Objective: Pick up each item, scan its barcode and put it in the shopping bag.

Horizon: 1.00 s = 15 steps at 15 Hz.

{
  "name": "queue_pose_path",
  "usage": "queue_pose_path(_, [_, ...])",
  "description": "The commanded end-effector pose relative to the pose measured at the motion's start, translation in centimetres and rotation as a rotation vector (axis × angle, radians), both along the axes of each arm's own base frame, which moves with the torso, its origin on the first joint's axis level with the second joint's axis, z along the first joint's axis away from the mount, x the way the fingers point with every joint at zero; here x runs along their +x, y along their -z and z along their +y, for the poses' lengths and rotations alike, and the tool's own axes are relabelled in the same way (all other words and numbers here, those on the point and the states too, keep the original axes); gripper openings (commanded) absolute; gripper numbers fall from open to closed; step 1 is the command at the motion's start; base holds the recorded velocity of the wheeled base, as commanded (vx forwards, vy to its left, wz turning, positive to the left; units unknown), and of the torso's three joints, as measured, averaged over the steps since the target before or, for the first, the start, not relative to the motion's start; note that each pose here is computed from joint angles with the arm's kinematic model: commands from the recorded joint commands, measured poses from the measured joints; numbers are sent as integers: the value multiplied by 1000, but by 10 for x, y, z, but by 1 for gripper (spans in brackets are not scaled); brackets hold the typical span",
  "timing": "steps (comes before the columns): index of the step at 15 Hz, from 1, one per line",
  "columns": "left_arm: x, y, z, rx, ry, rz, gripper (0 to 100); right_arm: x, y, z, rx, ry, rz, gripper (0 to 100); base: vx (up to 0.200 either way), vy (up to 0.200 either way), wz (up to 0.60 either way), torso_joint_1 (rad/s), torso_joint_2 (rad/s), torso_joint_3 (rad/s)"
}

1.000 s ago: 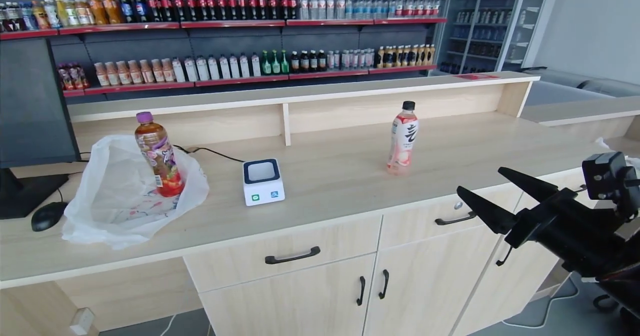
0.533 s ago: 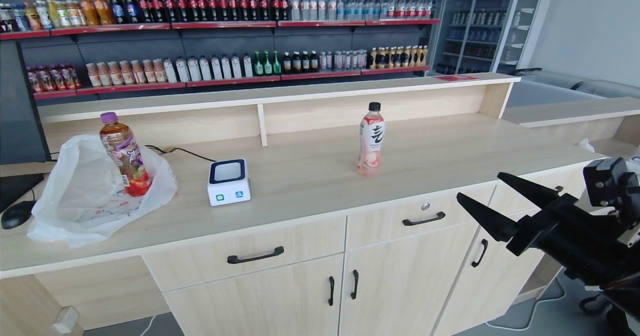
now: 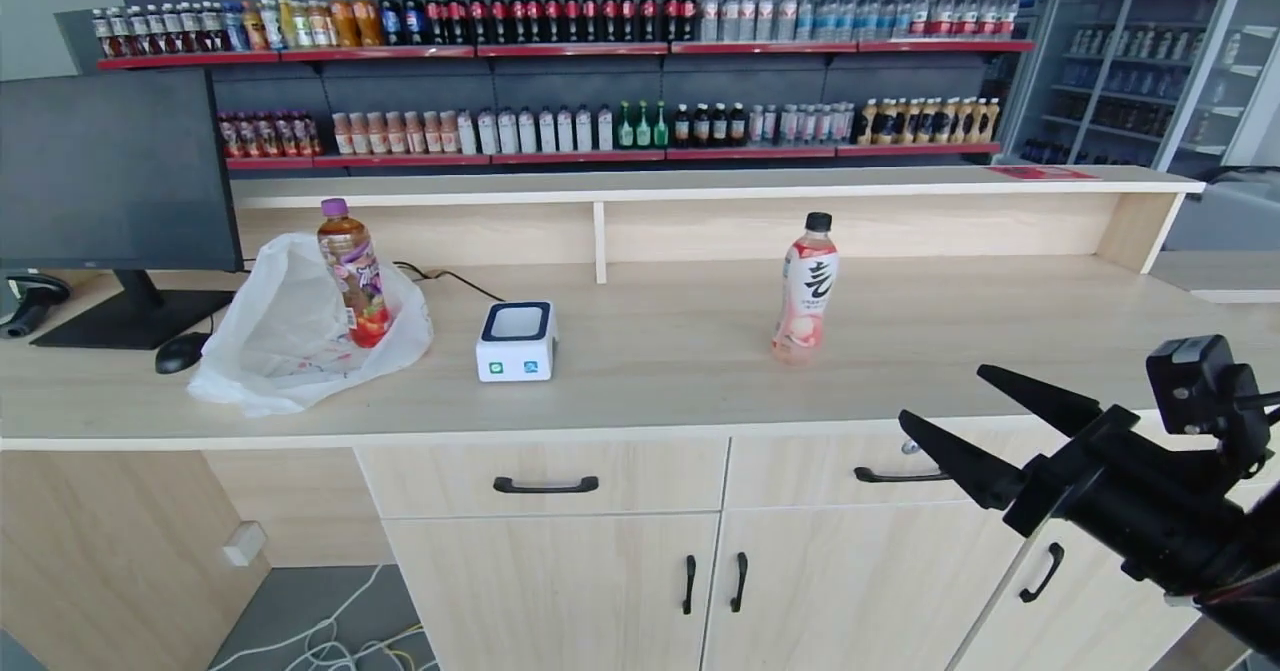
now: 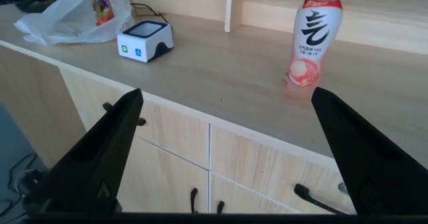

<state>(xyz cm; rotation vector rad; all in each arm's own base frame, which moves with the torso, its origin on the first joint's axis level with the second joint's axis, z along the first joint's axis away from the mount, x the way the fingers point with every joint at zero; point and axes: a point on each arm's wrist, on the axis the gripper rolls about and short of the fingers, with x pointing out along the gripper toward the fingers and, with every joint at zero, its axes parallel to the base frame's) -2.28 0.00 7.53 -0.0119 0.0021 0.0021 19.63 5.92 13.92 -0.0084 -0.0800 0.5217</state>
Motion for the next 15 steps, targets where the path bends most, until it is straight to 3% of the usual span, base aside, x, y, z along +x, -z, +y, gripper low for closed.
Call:
queue_pose_path(1, [0, 0, 0, 1, -1, 1, 100, 3, 2, 1, -2, -2, 7, 100, 200, -200, 0, 7, -2, 2])
queue_pose_path(6, [0, 0, 0, 3, -1, -1, 100, 5, 3, 2, -4, -2, 13, 100, 200, 0, 0, 3, 6, 2])
queue_pose_path(12, [0, 0, 0, 9, 1, -1, 100, 12, 6, 4, -6, -2, 22, 100, 0, 0, 0, 0, 0, 0])
queue_pose_path(15, [0, 0, 0, 7, -1, -1, 100, 15, 8, 5, -6, -4, 33, 100, 200, 0, 0, -14, 1, 2])
